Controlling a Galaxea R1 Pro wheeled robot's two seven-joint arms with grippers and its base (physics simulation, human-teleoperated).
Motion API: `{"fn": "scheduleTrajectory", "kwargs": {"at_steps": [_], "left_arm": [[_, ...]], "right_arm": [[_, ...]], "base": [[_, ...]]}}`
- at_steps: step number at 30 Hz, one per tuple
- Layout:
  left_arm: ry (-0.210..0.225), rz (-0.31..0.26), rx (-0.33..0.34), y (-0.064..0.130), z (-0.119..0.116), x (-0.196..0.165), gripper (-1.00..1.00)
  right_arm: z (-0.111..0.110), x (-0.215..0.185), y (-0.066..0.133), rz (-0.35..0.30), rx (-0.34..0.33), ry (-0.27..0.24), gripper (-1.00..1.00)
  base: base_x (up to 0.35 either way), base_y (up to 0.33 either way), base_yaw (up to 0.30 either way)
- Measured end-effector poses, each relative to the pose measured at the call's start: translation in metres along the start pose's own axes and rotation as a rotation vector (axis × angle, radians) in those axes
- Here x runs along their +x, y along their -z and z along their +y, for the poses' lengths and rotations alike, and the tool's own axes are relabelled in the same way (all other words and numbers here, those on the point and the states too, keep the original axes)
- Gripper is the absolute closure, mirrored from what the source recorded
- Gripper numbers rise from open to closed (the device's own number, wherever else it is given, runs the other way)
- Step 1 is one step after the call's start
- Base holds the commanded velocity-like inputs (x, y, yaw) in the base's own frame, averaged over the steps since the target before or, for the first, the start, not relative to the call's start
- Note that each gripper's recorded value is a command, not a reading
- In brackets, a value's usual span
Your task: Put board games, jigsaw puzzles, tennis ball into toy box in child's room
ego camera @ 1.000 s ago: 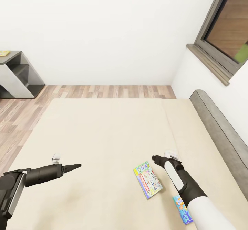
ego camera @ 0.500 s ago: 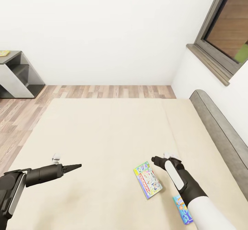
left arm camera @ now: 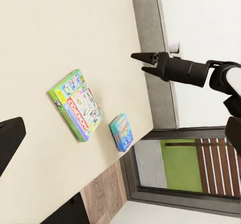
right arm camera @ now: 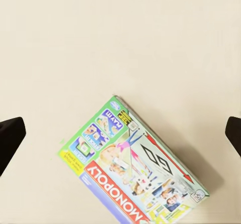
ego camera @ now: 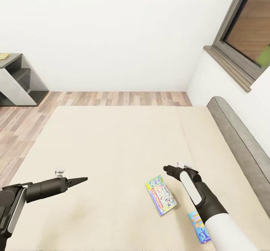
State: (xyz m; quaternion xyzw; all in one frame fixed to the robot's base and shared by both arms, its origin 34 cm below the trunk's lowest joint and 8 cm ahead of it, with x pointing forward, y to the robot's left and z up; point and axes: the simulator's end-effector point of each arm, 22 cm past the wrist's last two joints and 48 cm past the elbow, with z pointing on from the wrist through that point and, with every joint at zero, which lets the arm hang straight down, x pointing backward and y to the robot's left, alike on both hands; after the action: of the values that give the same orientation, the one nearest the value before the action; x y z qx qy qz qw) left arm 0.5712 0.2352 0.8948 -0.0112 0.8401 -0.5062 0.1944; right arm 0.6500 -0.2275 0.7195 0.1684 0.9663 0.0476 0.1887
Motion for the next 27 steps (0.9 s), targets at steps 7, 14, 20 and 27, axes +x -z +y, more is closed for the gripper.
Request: {"fn": "scheduleTrajectory", "kwargs": {"at_steps": [7,14,20,27], "left_arm": [[0.010,0.006,-0.004,-0.004,0.004,0.002,-1.00],[0.019,0.016,-0.004,-0.008,0.007,0.006,-1.00],[0.028,0.022,-0.007,-0.009,0.011,0.009,-1.00],[0.039,0.028,-0.009,-0.011,0.015,0.012,-1.00]], "right_arm": [[-0.013,0.008,-0.008,0.023,0.026,0.005,-1.00],[-0.021,0.013,-0.013,0.038,0.038,0.008,-1.00],[-0.023,0.017,-0.016,0.049,0.042,0.008,-1.00],[-0.022,0.024,-0.021,0.063,0.042,0.011,-1.00]], "base": [[0.000,0.000,0.000],[0.000,0.000,0.000],[0.000,0.000,0.000],[0.000,0.000,0.000]]}}
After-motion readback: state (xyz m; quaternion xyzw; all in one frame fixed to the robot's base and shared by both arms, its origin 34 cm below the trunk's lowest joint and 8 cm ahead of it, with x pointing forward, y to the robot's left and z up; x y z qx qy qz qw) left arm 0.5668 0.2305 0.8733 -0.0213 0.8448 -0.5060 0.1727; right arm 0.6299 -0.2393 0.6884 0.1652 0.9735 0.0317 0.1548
